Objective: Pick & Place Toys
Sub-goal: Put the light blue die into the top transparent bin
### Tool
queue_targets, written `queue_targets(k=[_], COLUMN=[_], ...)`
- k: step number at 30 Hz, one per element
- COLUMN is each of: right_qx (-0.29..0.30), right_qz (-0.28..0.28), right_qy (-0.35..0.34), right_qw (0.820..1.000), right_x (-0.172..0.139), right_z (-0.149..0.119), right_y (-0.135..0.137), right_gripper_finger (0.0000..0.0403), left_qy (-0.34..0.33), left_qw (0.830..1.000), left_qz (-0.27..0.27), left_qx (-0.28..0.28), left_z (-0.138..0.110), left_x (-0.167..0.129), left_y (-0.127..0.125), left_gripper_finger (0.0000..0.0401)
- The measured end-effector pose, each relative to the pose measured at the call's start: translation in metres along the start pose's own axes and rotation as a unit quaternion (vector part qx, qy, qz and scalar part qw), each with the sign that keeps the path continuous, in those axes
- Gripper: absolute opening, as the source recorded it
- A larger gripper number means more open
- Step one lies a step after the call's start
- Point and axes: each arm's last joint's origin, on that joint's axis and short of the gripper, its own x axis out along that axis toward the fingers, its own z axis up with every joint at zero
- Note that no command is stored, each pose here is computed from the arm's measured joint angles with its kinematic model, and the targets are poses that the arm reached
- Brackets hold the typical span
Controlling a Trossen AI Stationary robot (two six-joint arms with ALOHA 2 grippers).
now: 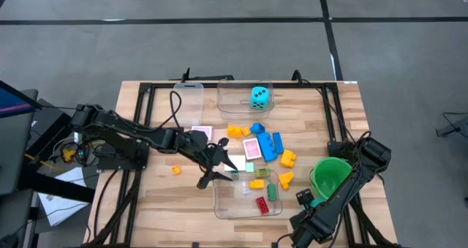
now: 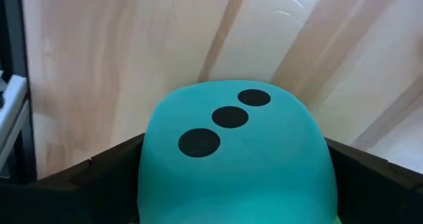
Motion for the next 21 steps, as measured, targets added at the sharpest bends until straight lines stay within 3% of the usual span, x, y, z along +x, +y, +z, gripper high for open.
queue_targets(k=[7, 12, 21], right_qx=[0.000, -0.001, 0.004], right_qz=[0.005, 0.015, 0.055], right_qy=[0.000, -0.015, -0.104], right_qw=[1.000, 1.000, 0.993], right_x=[0.000, -0.004, -0.053], right_z=[0.000, 0.004, 0.024], right_y=[0.000, 0.002, 0.006], right_gripper_finger=[0.0351, 0.0362, 0.0349], left_qy=[0.000, 0.000, 0.000], left_qw=[1.000, 1.000, 1.000], left_qz=[0.000, 0.000, 0.000], left_qx=[0.000, 0.000, 0.000], left_z=[0.000, 0.000, 0.000], left_x=[0.000, 0.000, 0.000], left_y=[0.000, 0.000, 0.000], left_gripper_finger=[0.0191, 0.0191, 0.0191])
